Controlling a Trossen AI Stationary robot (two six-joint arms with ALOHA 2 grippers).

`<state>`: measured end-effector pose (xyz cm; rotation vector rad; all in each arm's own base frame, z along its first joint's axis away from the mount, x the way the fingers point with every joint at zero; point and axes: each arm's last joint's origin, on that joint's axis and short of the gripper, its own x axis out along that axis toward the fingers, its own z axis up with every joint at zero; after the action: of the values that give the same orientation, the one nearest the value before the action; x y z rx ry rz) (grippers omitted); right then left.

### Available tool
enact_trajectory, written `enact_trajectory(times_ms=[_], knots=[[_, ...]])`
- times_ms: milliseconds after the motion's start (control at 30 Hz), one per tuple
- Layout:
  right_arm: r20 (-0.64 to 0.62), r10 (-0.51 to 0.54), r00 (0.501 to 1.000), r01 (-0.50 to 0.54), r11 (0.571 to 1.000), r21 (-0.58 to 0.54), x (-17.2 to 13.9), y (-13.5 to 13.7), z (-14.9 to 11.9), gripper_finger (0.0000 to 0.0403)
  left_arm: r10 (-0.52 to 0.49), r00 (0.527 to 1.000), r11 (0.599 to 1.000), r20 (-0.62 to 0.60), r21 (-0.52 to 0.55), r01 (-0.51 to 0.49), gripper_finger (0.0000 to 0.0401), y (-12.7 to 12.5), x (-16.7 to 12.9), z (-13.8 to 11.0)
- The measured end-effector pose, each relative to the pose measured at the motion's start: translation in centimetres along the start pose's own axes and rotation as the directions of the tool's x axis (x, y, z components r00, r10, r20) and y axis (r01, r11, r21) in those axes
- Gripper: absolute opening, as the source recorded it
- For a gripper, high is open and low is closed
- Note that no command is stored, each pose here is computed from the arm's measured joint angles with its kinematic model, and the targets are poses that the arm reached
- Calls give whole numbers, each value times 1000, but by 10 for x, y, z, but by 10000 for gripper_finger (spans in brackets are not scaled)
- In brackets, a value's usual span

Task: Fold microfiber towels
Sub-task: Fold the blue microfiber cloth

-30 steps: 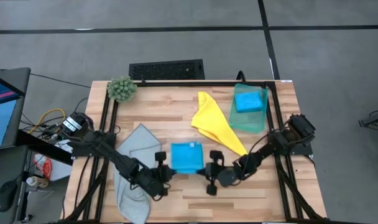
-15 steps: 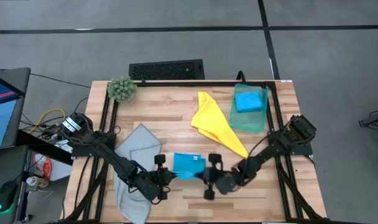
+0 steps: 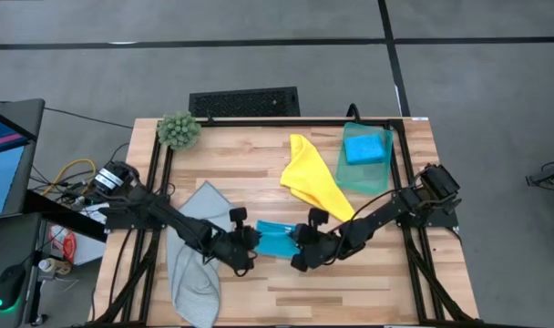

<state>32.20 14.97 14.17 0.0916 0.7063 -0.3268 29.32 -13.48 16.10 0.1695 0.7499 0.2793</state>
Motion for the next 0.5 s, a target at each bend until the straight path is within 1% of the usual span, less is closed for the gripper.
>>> enact_trajectory(times_ms=[100,200,300,400,500], knots=[[-15,-11,1000,11,1000,3,0,-1,-2,23,-31,999,999,-8,-23,31,9,6,7,-1],[-30,-22,999,22,1000,5,0,-2,-3,22,-48,999,999,5,-19,48,9,10,11,1],[-41,-29,999,29,1000,-1,0,-3,-5,27,-39,999,999,21,-13,39,9,14,14,4],[-45,-38,998,38,999,13,1,-5,-4,36,-4,1000,999,23,-37,5,9,19,17,5],[-51,-48,998,49,998,34,3,-8,-3,44,-12,1000,999,11,-45,12,10,24,20,6]])
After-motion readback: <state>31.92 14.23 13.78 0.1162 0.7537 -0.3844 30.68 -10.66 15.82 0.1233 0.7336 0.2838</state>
